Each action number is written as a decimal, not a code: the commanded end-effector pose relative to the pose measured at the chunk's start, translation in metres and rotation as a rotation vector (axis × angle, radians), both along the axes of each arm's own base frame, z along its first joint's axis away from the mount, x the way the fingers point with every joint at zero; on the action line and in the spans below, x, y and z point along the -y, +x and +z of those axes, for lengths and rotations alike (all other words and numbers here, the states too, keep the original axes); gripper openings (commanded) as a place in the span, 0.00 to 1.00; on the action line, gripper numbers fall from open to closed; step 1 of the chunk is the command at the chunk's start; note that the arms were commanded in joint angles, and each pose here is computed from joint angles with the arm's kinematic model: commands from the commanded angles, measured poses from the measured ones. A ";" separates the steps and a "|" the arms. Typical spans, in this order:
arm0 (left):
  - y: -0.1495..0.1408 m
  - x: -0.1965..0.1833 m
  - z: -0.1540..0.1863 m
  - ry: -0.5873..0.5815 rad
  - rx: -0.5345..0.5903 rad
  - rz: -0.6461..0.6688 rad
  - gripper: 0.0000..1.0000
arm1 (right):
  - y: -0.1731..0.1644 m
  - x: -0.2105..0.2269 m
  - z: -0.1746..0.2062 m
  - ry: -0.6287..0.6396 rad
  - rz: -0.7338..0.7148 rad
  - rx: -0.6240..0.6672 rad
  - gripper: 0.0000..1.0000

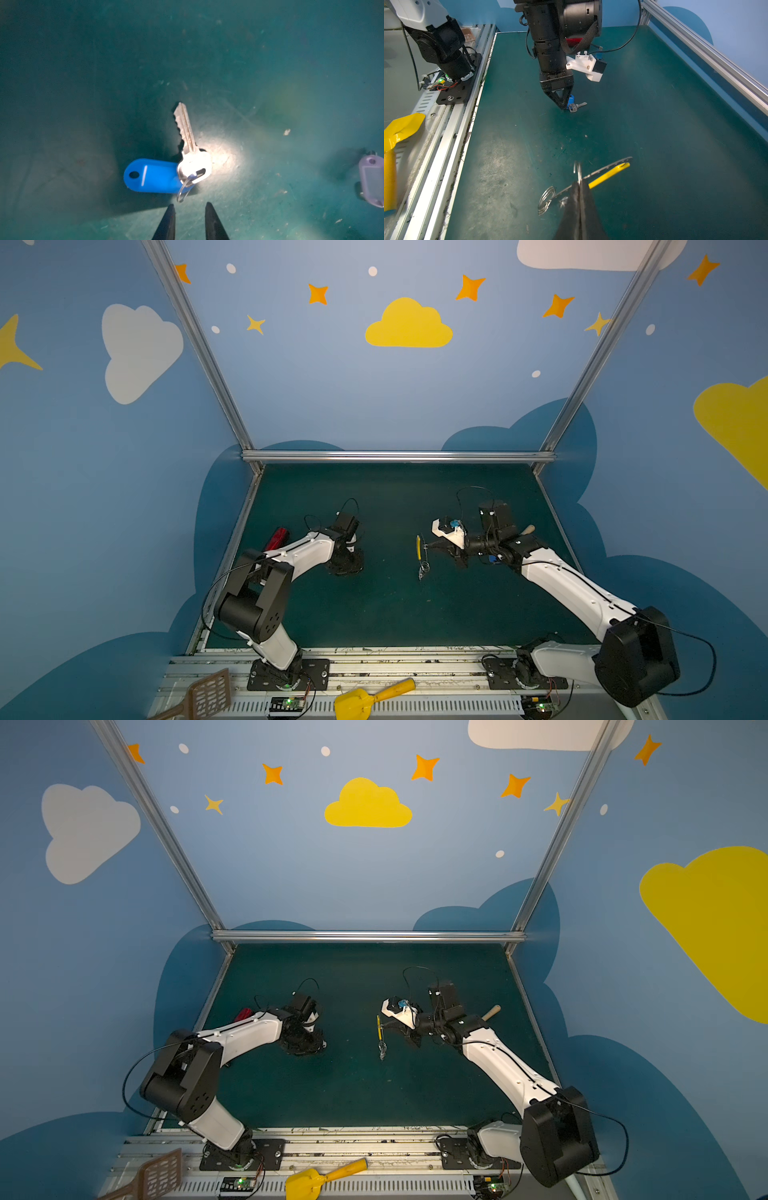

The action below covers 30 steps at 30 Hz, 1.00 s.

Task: Attach keys to a key ring
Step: Pick up the key at the center of the table.

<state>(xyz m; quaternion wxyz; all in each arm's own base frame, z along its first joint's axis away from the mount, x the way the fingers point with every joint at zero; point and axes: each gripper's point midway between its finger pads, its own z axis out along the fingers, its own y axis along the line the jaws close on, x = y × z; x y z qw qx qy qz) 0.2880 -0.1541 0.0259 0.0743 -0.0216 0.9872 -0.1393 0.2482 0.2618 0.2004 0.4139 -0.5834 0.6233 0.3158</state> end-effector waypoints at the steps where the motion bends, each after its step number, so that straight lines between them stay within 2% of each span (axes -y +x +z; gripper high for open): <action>1: 0.002 0.000 -0.003 0.011 0.015 -0.013 0.25 | 0.003 -0.004 0.008 0.011 0.005 0.009 0.00; 30: 0.002 -0.008 -0.014 0.058 0.019 0.009 0.17 | 0.002 -0.006 0.009 0.006 0.011 0.007 0.00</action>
